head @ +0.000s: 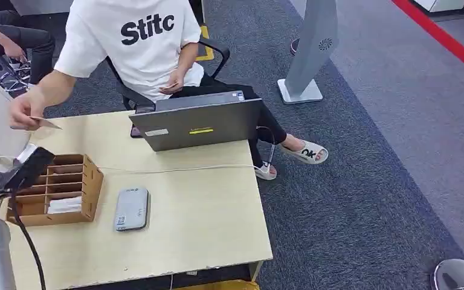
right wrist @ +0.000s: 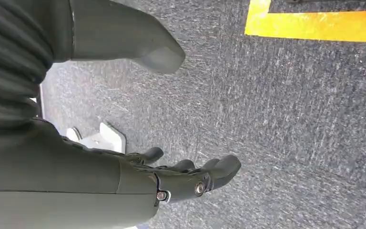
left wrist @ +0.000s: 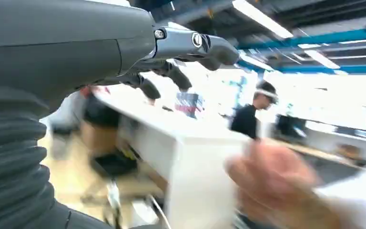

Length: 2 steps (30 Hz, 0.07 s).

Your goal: Pass the card to the sensor for recognition and then transmit it.

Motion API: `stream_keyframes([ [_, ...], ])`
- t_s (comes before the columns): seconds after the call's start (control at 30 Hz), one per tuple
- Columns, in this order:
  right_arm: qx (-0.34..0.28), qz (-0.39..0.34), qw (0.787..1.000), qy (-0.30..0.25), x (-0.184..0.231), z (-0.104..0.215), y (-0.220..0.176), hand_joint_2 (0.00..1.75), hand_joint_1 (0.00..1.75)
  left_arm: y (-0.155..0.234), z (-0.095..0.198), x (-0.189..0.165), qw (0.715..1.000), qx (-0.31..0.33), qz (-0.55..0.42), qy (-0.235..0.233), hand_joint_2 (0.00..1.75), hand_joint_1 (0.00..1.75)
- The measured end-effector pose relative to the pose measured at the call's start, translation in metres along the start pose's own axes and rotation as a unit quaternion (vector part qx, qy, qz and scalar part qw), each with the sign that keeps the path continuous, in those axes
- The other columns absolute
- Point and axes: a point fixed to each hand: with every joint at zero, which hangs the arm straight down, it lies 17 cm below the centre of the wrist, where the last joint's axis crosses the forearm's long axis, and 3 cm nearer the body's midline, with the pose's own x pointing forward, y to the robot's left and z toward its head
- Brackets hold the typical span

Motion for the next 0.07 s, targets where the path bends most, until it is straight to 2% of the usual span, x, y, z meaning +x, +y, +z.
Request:
stream_keyframes([
  [0.07,-0.001,-0.006,1.0,0.004,-0.001,0.0,0.0,1.75,0.0,-0.001,0.026,0.016,0.997,0.008,0.072,-0.027,1.75,0.0],
])
